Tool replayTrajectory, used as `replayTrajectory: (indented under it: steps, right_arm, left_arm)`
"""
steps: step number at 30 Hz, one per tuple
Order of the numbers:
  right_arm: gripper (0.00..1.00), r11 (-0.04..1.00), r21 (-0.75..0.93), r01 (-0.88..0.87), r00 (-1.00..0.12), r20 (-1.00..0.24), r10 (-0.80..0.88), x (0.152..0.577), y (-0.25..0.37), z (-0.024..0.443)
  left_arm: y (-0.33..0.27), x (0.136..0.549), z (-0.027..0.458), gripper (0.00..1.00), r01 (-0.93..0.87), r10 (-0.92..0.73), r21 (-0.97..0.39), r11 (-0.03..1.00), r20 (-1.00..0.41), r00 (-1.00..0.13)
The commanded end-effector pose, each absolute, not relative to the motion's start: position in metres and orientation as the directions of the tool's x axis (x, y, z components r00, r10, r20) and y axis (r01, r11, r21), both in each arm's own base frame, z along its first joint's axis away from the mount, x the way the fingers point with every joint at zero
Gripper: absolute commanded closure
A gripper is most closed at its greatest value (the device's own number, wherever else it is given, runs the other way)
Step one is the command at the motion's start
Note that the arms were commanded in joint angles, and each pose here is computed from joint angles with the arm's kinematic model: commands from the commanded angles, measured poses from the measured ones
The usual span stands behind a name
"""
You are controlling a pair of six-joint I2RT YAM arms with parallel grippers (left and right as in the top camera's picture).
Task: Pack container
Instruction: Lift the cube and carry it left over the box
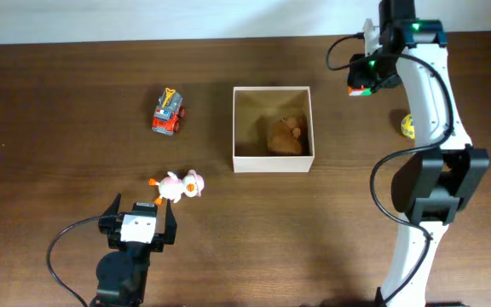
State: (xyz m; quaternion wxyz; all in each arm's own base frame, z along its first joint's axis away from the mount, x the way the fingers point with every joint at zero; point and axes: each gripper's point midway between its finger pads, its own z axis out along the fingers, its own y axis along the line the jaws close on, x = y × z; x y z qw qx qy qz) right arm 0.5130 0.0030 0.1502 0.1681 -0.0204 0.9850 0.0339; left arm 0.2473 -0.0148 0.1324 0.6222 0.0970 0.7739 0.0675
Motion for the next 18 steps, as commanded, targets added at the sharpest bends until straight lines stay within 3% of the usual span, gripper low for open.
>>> replayTrajectory:
  steps: [1,18]
  right_arm:
    - [0.54,0.994,0.091,-0.066,-0.935,-0.353,-0.030,0.517,0.021,0.162]
    - [0.54,0.957,0.133,-0.257,-0.916,-0.348,-0.197,0.495,0.125,0.179]
  left_arm:
    - [-0.017,0.247,0.131,0.01,0.076,0.223,0.211,0.974,-0.954,-0.203]
    - [-0.017,0.247,0.131,0.01,0.076,0.222,0.211,0.975,-0.954,-0.202]
